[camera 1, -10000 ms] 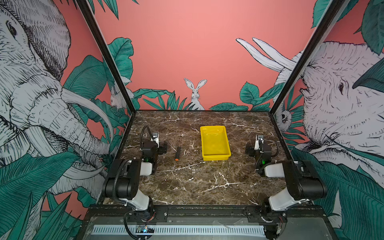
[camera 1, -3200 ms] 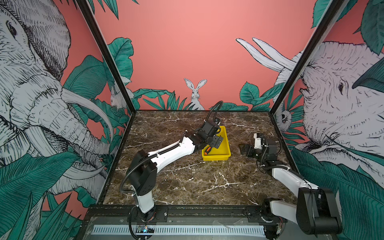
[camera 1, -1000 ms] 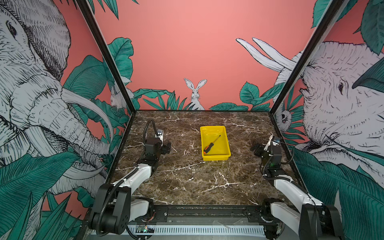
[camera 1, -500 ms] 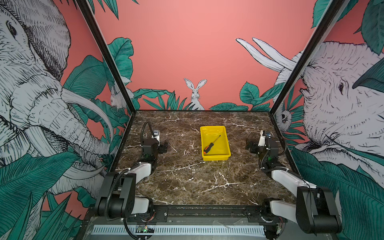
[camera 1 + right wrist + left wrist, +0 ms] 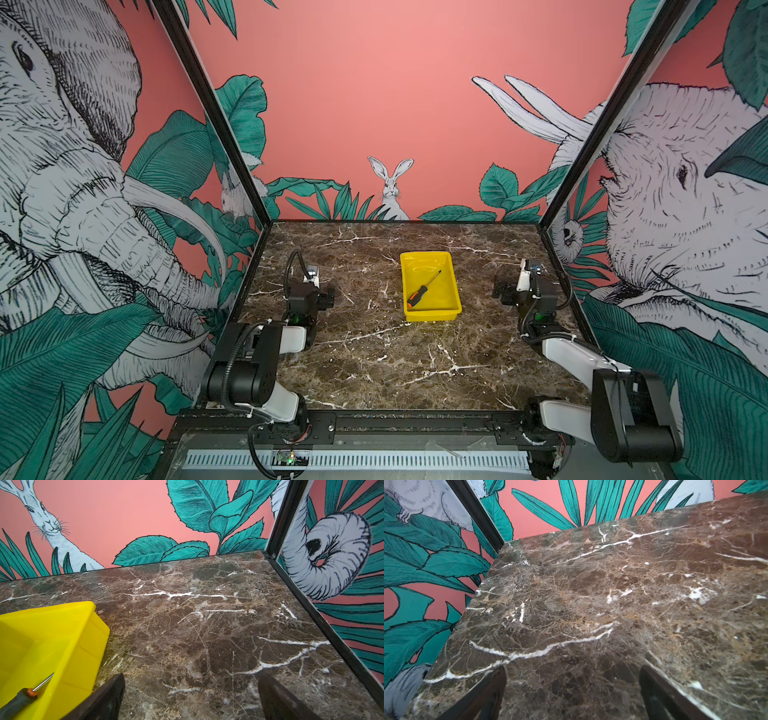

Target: Put the screwdriver in the bin

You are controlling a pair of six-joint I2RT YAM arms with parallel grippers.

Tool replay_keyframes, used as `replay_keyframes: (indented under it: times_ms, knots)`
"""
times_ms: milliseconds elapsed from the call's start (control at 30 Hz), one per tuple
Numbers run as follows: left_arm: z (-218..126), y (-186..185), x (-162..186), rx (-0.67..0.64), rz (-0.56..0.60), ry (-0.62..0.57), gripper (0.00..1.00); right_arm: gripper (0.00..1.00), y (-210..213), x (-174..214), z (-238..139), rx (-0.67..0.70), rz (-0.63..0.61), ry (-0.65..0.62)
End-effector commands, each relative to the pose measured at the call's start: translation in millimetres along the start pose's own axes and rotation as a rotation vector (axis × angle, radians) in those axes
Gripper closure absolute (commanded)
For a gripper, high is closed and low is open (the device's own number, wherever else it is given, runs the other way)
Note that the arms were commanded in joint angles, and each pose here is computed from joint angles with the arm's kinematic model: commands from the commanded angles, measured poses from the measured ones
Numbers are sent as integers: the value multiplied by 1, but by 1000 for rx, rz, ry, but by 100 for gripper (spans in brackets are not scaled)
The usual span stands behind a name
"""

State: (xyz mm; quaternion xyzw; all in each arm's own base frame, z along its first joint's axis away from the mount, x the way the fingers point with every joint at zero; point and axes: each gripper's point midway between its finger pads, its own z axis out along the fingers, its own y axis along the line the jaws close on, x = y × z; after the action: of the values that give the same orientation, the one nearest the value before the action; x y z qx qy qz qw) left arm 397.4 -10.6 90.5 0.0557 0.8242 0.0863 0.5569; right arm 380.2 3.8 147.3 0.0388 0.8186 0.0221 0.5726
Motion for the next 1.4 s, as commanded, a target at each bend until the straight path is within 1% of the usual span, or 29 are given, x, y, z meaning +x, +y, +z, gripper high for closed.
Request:
replay_keyframes:
  times_ms: [0,33,100,167,233,367,500,600,633,700,800,833,867,900,933,967,1033,1067,1233,1367]
  knots:
    - [0,5,-7,-13,-14,-46,0,1,-5,-6,0,32,-9,-47]
    - [0,4,-4,4,-18,-22,0,1,-6,-6,1,32,-6,-51]
    - [3,5,-8,22,-30,-55,0,1,-6,-6,5,32,-5,-57]
    - [2,-2,-6,68,-17,-25,0,1,-5,-9,7,30,-13,-51]
    - [4,-2,-7,67,-20,-46,0,1,-5,-10,8,35,-33,-48]
    - [3,-1,-6,70,-21,-33,0,1,-16,-11,8,97,-98,-47]
    - [3,-1,-6,71,-21,-33,0,1,-17,-11,7,106,-114,-50]
    - [3,-1,-7,70,-22,-34,0,1,-17,1,7,100,-157,-31]
    - [3,-1,-6,69,-21,-33,0,1,-20,9,8,112,-157,-19]
    - [3,-1,-6,69,-21,-32,0,1,-22,19,13,120,-152,-36]
    - [3,-1,-6,70,-20,-34,0,1,-13,41,31,61,-181,-15]
    - [3,-2,-7,71,-21,-35,0,1,-13,40,37,61,-177,-33]
    - [3,-1,-6,70,-21,-33,0,1,-19,46,35,93,-174,19]
    - [3,-1,-7,70,-22,-34,0,1,-22,44,34,109,-167,30]
    - [3,-1,-7,71,-21,-34,0,1,-22,40,34,112,-166,-10]
    - [3,-1,-6,70,-21,-32,0,1,-22,41,34,115,-164,-23]
    - [3,-1,-6,71,-22,-33,0,1,-24,43,33,124,-161,-3]
    - [3,-1,-6,71,-22,-34,0,1,-24,41,34,123,-162,-19]
    - [3,-1,-6,70,-21,-33,0,1,-7,43,35,23,-196,-8]
    - [3,-2,-6,71,-21,-33,0,1,4,44,32,-40,-221,-29]
